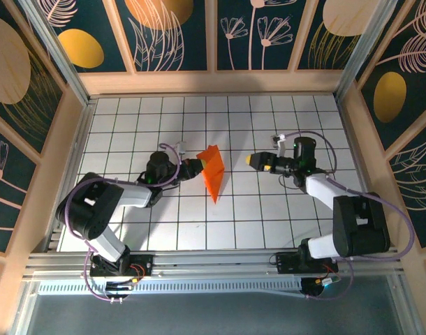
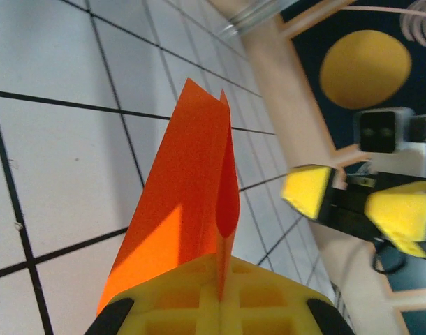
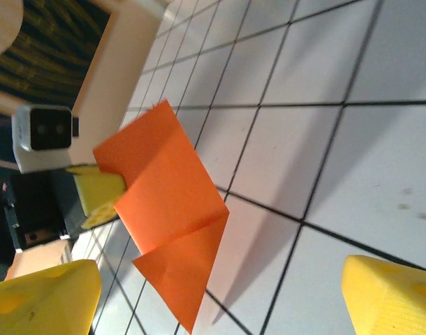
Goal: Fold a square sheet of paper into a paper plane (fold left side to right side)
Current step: Pick up the paper from the center of the table, then place the paper at the center of the table.
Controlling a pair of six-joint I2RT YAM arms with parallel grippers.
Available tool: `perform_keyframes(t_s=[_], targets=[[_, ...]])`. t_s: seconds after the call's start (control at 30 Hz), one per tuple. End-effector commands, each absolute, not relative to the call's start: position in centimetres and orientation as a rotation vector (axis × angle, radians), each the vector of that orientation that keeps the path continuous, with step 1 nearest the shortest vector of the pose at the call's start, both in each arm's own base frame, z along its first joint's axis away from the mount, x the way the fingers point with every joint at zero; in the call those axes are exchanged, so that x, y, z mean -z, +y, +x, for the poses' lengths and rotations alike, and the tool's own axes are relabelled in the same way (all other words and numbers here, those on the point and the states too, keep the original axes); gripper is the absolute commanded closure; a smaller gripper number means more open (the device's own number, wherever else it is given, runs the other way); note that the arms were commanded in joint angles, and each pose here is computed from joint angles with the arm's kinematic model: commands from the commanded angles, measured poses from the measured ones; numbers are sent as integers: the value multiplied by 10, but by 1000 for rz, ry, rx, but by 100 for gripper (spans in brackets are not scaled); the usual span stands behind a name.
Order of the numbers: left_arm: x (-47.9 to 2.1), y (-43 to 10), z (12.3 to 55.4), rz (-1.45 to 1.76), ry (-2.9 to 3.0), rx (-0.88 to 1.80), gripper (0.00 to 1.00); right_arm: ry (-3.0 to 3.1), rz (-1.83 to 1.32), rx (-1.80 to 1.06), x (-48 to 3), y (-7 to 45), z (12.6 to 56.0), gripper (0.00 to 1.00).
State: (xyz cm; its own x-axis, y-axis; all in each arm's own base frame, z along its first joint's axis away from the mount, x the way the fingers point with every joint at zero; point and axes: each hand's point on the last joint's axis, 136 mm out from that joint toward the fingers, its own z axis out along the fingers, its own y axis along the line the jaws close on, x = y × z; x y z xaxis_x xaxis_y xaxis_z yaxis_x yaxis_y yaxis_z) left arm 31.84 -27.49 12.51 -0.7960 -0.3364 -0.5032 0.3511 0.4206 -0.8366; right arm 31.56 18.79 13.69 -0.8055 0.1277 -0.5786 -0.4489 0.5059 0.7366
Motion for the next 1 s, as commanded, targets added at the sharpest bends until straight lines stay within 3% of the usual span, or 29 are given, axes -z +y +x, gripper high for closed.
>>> perform_keyframes(t_s=[0.0, 0.5, 0.97], targets=[[-166, -279, 300, 188, 1863, 1520, 100, 2078, -472, -1390, -140, 215, 299, 11], [-158, -286, 287, 278, 1891, 1579, 100, 2018, -726, -1587, -128, 275, 278, 22], [-131, -287, 294, 233, 1986, 1535, 100, 2037, -763, -1527, -141, 279, 291, 42]])
